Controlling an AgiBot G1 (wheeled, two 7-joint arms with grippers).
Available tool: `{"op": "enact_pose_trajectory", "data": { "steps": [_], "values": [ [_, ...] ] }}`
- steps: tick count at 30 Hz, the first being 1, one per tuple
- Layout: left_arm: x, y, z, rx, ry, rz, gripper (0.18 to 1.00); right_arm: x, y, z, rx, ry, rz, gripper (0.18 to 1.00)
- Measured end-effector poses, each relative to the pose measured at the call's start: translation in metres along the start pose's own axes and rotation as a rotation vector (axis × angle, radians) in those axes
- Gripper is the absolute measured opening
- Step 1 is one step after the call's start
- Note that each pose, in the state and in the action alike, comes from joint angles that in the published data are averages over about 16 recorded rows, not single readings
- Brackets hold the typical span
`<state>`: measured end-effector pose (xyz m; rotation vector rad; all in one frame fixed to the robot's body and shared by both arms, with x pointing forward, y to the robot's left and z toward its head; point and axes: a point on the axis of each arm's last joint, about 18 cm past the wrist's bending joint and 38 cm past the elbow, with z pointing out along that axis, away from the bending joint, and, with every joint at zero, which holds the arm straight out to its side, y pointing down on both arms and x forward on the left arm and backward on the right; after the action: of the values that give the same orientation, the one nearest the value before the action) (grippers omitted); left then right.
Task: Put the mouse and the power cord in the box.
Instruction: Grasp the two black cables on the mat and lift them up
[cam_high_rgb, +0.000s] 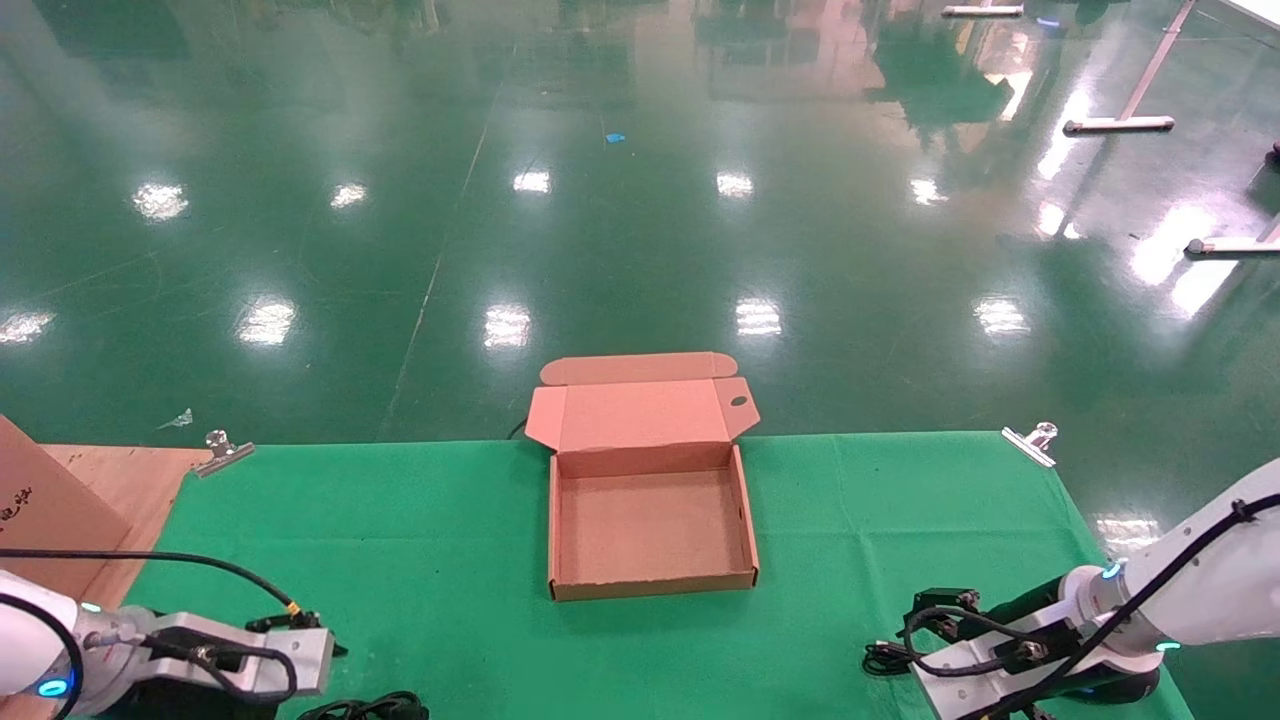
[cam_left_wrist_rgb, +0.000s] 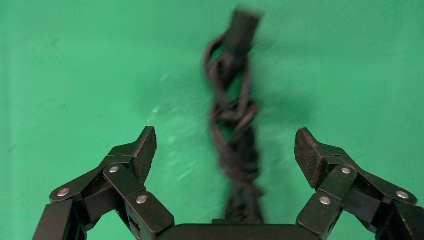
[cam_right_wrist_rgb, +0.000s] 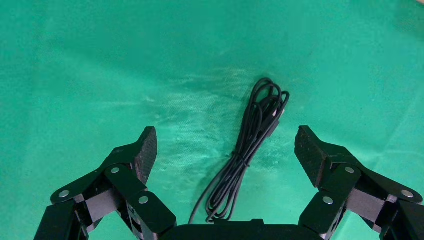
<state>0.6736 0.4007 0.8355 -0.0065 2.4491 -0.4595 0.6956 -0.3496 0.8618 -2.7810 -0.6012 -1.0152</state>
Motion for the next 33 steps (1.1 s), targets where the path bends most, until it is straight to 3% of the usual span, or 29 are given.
{"op": "enact_pose_trajectory", "data": {
  "steps": [20, 33],
  "values": [
    [-0.003, 0.006, 0.012, -0.053, -0.023, 0.028, 1.001, 0.011, 0.007, 0.017, -0.093, -0.009, -0.034, 1.001],
    [-0.001, 0.009, 0.017, -0.062, -0.032, 0.029, 1.001, 0.019, 0.016, 0.03, -0.18, 0.048, -0.049, 1.001]
  ]
}}
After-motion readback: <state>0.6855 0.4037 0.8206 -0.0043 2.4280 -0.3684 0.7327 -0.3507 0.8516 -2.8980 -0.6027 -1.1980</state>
